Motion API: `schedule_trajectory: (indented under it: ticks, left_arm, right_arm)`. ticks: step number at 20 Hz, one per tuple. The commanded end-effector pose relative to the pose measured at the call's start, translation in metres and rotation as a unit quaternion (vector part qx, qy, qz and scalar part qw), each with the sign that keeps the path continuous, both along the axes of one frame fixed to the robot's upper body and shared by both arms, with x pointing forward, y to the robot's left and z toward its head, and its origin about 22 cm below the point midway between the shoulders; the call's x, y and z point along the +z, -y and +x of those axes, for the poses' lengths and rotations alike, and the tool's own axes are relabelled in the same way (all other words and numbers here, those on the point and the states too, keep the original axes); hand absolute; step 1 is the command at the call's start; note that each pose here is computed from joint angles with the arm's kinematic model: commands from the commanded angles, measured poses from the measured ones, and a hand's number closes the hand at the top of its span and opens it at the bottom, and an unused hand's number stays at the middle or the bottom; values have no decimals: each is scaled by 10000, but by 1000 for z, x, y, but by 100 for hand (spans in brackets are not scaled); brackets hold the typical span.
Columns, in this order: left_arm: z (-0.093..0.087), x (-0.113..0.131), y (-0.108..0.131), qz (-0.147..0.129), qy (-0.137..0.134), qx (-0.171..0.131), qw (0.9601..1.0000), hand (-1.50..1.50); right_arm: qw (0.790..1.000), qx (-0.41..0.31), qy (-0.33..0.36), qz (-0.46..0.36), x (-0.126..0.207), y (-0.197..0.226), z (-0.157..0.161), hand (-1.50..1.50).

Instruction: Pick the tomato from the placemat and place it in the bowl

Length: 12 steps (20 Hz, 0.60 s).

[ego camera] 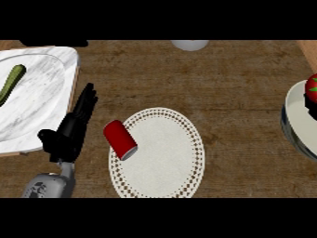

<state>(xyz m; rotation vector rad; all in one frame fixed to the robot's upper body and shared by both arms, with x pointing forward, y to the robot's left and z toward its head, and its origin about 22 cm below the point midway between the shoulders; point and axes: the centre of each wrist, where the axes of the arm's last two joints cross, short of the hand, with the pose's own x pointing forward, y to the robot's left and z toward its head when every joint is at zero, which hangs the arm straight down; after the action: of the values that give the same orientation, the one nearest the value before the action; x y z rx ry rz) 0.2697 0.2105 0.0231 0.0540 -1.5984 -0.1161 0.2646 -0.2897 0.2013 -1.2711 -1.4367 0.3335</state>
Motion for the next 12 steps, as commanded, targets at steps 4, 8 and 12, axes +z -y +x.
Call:
schedule_trajectory:
  ticks: [4, 8, 12]
  left_arm:
    - [9, 6, -12, 110, 47, 32, 9999, 0]
    - [-4, 2, -4, 9, -7, 53, 10000, 0]
    - [7, 9, -6, -34, 58, -31, 10000, 0]
  right_arm:
    - [9975, -216, -497, -463, -34, 66, 28, 150]
    - [9969, -405, -618, -282, -64, 94, 34, 150]
    - [9926, -75, -1199, 144, -94, 117, 38, 150]
